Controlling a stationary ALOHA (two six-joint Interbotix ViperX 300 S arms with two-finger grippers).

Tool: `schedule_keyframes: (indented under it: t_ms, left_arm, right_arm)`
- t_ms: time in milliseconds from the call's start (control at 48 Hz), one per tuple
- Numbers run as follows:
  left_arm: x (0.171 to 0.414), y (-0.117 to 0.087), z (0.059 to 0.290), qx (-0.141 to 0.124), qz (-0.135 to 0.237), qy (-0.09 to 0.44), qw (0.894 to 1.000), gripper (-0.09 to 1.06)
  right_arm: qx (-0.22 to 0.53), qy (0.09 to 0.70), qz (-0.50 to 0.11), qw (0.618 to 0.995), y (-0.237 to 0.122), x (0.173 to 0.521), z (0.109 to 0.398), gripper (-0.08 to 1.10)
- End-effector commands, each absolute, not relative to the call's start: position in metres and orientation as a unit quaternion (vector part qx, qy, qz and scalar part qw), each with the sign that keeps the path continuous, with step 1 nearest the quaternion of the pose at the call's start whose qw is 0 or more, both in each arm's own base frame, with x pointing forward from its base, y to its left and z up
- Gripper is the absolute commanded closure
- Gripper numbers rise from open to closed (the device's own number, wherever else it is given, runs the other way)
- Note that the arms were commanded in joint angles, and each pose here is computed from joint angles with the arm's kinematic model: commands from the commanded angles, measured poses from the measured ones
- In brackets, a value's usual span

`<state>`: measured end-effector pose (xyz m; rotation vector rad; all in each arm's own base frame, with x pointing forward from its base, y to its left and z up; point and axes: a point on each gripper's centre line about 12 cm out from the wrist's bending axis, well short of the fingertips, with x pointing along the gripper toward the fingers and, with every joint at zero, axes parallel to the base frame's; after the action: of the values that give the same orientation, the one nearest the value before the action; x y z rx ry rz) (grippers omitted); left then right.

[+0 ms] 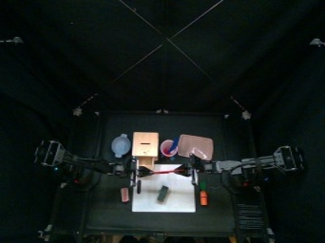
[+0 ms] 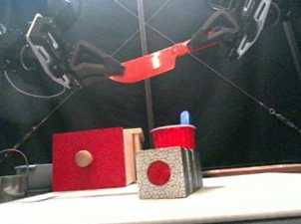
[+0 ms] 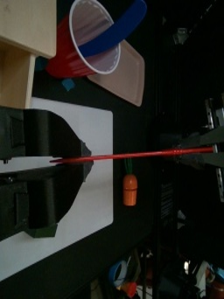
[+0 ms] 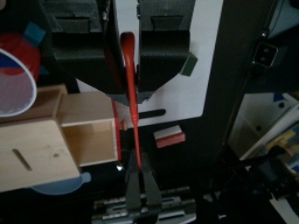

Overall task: Place sushi on board then cut the sushi with the knife then place the pieces on the plate
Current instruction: Cut the sushi into 4 pieces

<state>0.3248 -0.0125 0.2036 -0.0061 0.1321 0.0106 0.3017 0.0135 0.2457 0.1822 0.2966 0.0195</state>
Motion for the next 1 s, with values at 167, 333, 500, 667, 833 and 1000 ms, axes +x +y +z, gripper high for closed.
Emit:
schedule_keyframes:
  t_ms: [167, 333, 500, 667, 833, 1000]
  left_arm:
    - [0.325, -0.011, 0.218, -0.003, 0.007, 0.047, 0.999, 0.63]
    - [0.325, -0.011, 0.218, -0.003, 0.008, 0.048, 0.999, 0.63]
    - [0.325, -0.011, 0.217, -0.001, 0.006, 0.051, 0.999, 0.63]
    - [0.327, -0.014, 0.211, 0.001, 0.002, 0.059, 0.998, 0.63]
    - [0.333, -0.017, 0.2, 0.013, -0.009, 0.074, 0.997, 0.63]
    - [0.342, -0.028, 0.191, 0.031, -0.034, 0.086, 0.995, 0.63]
  right_arm:
    - [0.109, 0.187, 0.01, 0.976, 0.02, 0.301, 0.238, 0.59]
    - [0.115, 0.209, 0.007, 0.971, 0.021, 0.301, 0.237, 0.6]
    - [0.132, 0.241, -0.002, 0.962, 0.02, 0.3, 0.234, 0.64]
    - [0.147, 0.26, -0.009, 0.954, 0.019, 0.298, 0.23, 0.65]
    - [0.144, 0.293, 0.01, 0.945, 0.034, 0.294, 0.217, 0.65]
    - [0.135, 0.336, 0.04, 0.931, 0.059, 0.296, 0.203, 0.65]
